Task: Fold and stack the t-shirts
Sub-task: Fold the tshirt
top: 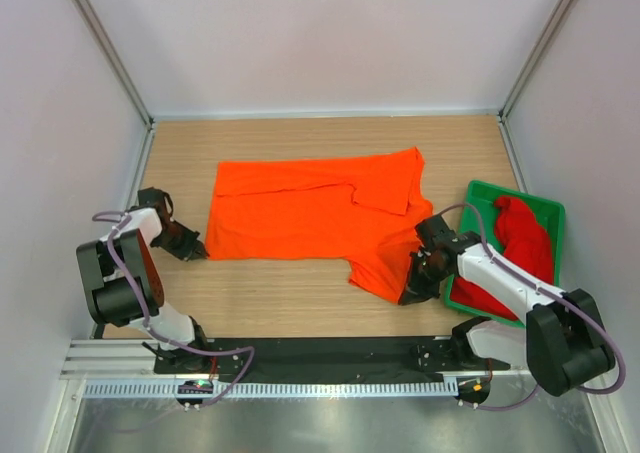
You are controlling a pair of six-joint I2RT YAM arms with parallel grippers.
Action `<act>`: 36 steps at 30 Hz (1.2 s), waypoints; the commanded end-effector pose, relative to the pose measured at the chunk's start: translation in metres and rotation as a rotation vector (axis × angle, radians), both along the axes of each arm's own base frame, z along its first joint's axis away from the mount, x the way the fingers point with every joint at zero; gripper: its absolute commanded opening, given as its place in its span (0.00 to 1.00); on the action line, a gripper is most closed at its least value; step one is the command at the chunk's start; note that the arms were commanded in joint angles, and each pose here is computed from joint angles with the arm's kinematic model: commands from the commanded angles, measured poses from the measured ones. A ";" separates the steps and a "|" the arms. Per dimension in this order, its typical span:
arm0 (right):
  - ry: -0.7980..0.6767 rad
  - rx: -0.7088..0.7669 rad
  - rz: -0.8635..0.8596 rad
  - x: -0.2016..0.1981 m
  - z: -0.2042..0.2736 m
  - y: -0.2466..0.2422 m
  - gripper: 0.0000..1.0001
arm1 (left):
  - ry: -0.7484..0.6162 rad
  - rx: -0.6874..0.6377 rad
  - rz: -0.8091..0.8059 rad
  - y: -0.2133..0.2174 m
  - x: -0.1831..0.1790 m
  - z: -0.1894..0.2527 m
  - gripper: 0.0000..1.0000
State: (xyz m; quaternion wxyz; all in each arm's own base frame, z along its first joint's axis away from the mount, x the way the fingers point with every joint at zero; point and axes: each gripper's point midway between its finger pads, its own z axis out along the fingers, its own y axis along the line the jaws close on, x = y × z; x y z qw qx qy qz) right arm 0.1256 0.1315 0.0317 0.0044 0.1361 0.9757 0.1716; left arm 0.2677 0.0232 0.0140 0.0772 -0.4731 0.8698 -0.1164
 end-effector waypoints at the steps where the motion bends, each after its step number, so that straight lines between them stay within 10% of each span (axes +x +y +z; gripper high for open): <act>1: -0.020 -0.006 -0.024 0.000 0.012 -0.002 0.01 | -0.007 0.029 -0.005 0.002 -0.014 0.006 0.00; 20: -0.034 0.075 -0.094 -0.015 0.028 0.004 0.01 | -0.071 0.054 -0.010 -0.002 -0.028 0.038 0.00; 36: -0.237 0.035 -0.107 0.167 0.128 -0.020 0.01 | -0.091 0.020 -0.005 0.002 0.027 0.072 0.00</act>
